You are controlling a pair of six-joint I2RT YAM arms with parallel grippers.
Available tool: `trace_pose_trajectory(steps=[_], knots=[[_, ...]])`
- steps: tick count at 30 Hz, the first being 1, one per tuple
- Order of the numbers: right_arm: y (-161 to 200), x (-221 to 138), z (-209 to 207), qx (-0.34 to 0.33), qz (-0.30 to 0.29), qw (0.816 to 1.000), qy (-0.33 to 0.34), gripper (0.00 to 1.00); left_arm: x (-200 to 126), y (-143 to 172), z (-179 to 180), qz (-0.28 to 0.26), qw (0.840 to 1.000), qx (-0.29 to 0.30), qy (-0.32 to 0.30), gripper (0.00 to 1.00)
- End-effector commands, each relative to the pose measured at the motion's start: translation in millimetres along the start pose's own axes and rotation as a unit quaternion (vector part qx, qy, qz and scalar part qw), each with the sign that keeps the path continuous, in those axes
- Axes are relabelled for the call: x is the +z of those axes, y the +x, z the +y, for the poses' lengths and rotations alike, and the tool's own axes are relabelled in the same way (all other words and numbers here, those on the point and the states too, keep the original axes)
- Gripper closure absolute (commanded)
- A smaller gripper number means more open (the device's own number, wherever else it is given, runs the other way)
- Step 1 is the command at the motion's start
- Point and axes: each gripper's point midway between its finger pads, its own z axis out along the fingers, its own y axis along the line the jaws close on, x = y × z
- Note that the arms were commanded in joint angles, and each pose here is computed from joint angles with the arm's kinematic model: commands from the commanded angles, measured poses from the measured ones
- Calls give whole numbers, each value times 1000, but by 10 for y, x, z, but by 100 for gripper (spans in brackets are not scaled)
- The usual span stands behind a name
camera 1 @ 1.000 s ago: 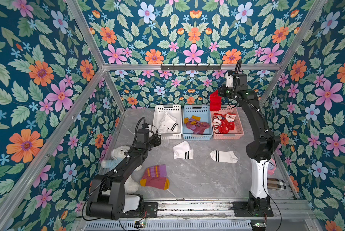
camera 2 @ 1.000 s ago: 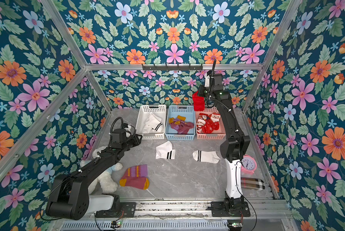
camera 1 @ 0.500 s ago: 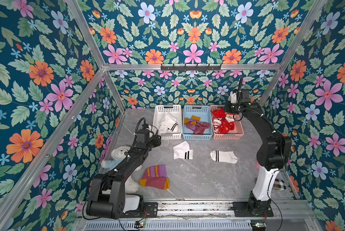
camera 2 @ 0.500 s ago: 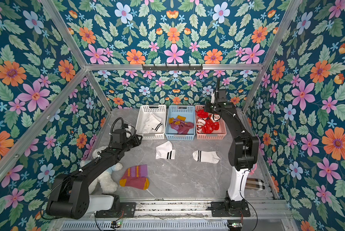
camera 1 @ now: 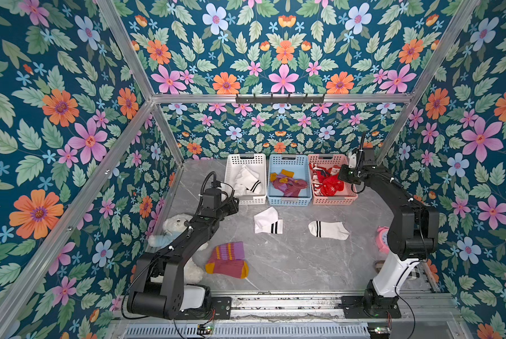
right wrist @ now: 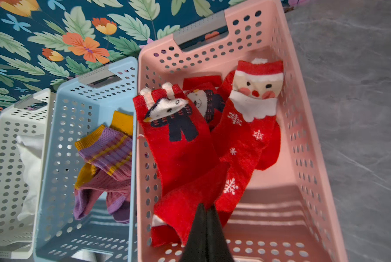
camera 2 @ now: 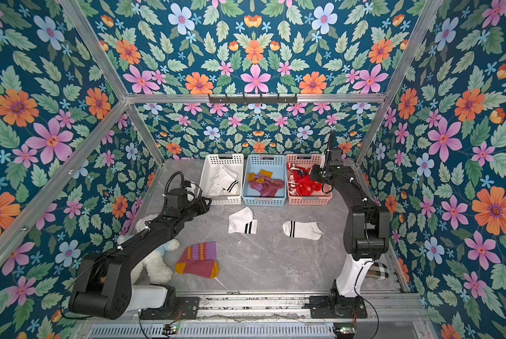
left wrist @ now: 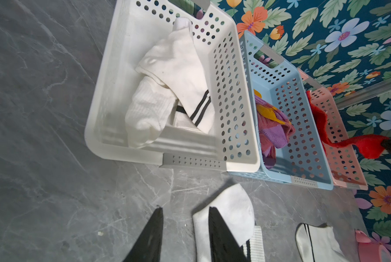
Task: Sort the socks into the basket by color
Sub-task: Place the sock in the bin.
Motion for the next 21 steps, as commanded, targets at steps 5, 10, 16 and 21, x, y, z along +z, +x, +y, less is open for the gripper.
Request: trace_pose_trajectory(steps=[5, 10, 16, 21], knots=[[-53, -48, -210, 17, -25, 999, 13, 100, 22, -104, -138, -14, 1000, 5, 16, 63], [-10, -65, -340, 32, -28, 999, 22, 100, 49, -117, -174, -13, 1000, 7, 17, 63], [116, -42, -419, 41, -24, 998, 29, 100, 100, -97, -198, -8, 1000, 10, 17, 63], [188, -18, -487, 57, -25, 998, 30, 100, 112, -97, -210, -6, 1000, 13, 16, 63]])
